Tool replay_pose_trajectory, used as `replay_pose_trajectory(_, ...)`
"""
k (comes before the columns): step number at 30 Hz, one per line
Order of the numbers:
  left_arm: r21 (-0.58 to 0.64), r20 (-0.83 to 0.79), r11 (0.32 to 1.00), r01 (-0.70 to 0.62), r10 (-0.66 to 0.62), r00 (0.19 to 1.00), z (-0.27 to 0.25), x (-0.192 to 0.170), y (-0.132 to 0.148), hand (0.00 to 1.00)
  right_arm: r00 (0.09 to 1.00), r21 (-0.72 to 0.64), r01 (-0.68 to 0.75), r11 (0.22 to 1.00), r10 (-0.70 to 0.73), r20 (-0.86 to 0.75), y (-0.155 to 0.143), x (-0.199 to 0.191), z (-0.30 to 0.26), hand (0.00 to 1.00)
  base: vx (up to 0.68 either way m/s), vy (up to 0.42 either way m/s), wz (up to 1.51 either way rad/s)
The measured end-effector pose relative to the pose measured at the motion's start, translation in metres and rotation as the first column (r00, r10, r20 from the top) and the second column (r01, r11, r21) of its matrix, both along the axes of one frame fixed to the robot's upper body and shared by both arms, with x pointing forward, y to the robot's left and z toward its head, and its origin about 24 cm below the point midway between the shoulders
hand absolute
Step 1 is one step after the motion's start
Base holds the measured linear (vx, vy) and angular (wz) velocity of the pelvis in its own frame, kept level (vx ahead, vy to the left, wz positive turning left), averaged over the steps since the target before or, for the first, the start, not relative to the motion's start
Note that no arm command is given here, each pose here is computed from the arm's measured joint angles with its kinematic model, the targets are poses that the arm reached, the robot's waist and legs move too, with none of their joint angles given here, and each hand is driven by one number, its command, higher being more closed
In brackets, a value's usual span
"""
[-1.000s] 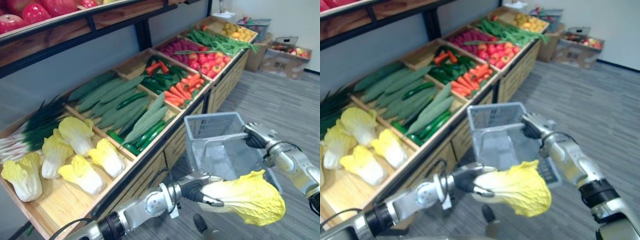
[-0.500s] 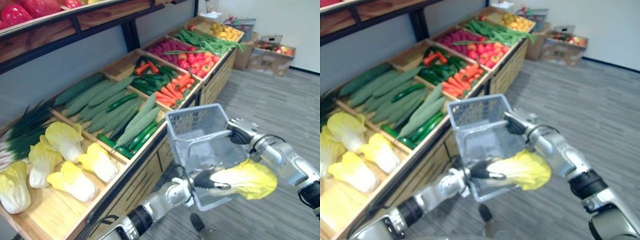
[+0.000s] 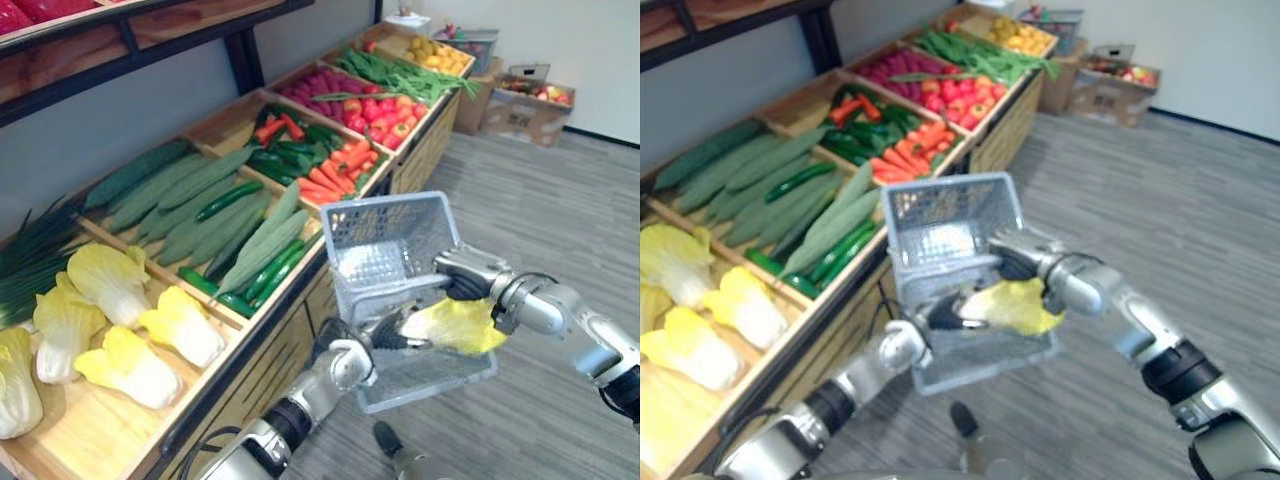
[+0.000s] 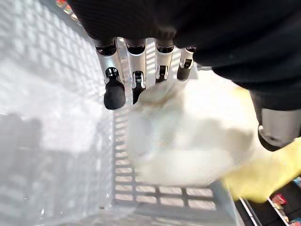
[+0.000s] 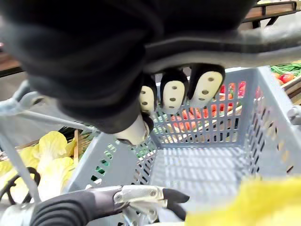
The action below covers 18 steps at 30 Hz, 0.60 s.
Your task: Pick vegetable in the basket
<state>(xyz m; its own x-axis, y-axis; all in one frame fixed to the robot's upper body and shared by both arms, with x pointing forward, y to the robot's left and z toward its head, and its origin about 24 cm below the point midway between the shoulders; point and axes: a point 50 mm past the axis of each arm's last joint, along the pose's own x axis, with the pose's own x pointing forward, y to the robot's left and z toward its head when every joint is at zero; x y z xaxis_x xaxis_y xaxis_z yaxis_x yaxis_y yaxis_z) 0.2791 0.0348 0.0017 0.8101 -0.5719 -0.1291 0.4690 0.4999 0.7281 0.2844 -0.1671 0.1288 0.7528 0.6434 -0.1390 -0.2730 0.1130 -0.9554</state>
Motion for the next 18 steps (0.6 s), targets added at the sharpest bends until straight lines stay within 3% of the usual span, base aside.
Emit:
replay_pose_trajectory(10,-0.011,-0.004,1.0,-0.014,0.014,1.0,0.002,0.003,-0.002,0.0,0.997,0.016,0.025,1.0,-0.024,-0.074,-0.009,-0.009,-0.012,1.0,-0.02,-0.008,0.06)
replay_pose_trajectory(18,-0.053,0.142,0.984,0.172,-0.163,0.976,0.043,-0.005,-0.028,0.0,0.992,0.045,0.118,0.992,-0.115,-0.054,-0.032,-0.011,-0.006,1.0,-0.03,-0.009,0.16)
